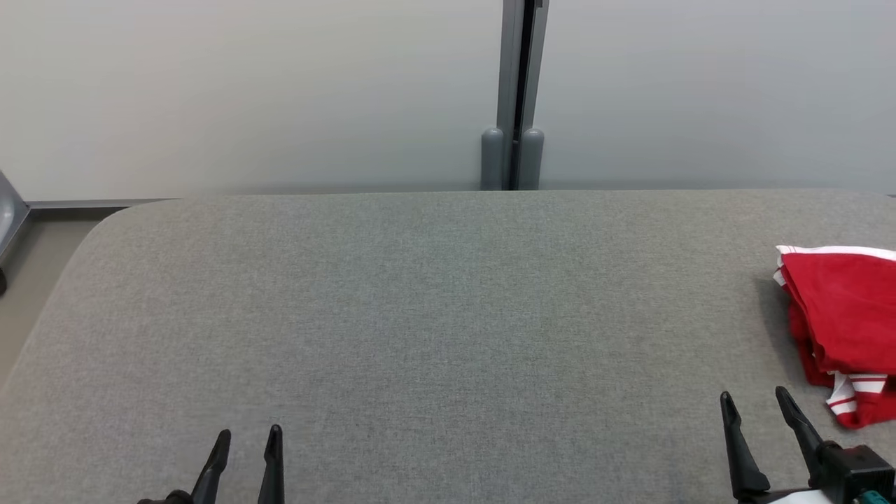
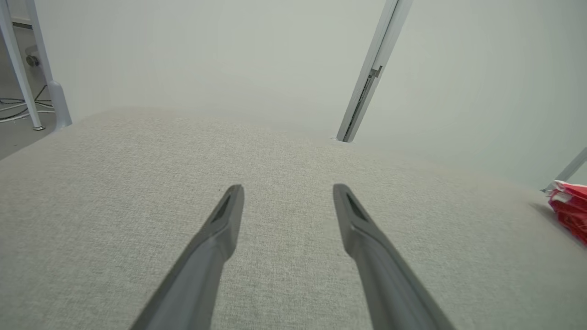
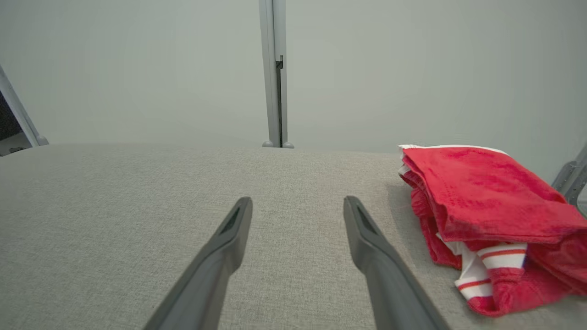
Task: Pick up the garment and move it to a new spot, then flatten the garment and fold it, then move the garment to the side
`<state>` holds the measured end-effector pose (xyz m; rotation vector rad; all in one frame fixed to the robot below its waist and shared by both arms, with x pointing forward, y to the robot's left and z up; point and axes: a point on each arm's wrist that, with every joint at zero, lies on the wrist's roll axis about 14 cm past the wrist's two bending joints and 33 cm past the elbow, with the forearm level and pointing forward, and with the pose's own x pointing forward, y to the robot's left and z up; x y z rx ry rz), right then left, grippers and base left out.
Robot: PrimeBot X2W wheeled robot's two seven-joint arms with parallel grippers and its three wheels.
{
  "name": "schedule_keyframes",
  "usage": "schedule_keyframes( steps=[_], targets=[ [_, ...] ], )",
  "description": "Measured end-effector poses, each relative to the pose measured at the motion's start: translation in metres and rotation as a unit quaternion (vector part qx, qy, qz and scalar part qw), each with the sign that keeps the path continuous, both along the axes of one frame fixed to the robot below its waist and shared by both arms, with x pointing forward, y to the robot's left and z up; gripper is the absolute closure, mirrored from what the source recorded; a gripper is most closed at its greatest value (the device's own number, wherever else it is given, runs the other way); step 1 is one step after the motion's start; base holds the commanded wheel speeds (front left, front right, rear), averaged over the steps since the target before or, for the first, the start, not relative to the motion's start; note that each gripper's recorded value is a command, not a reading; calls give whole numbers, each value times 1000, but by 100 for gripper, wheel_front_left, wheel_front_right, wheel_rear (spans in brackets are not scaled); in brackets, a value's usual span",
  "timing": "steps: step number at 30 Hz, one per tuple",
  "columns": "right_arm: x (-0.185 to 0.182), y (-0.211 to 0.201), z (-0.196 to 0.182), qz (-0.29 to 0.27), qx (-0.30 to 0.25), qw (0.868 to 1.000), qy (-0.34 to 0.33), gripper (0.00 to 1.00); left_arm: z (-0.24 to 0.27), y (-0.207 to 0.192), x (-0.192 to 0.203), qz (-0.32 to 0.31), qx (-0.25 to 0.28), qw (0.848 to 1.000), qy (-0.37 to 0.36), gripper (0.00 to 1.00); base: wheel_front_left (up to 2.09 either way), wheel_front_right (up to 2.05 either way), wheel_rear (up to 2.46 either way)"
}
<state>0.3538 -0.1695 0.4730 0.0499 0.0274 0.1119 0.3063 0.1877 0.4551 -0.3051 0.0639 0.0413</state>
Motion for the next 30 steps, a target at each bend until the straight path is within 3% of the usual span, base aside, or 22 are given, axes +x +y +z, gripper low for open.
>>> schedule_keyframes(
  steps=[8,9,15,30],
  targets=[
    [-12,3,9,-2,-5,1000,-17,0,4,-13,3,-27,-4,1000,-8,0,0,0,0],
    [-12,2,11,-3,-6,1000,-19,100,4,-16,3,-30,-4,1000,-9,100,0,0,0],
    [-22,6,-13,-5,6,1000,22,100,-13,-19,-4,-29,-15,999,22,100,0,0,0],
    [-14,-8,-13,-49,147,987,42,100,-13,-8,6,8,-131,991,34,100,0,0,0]
  ],
)
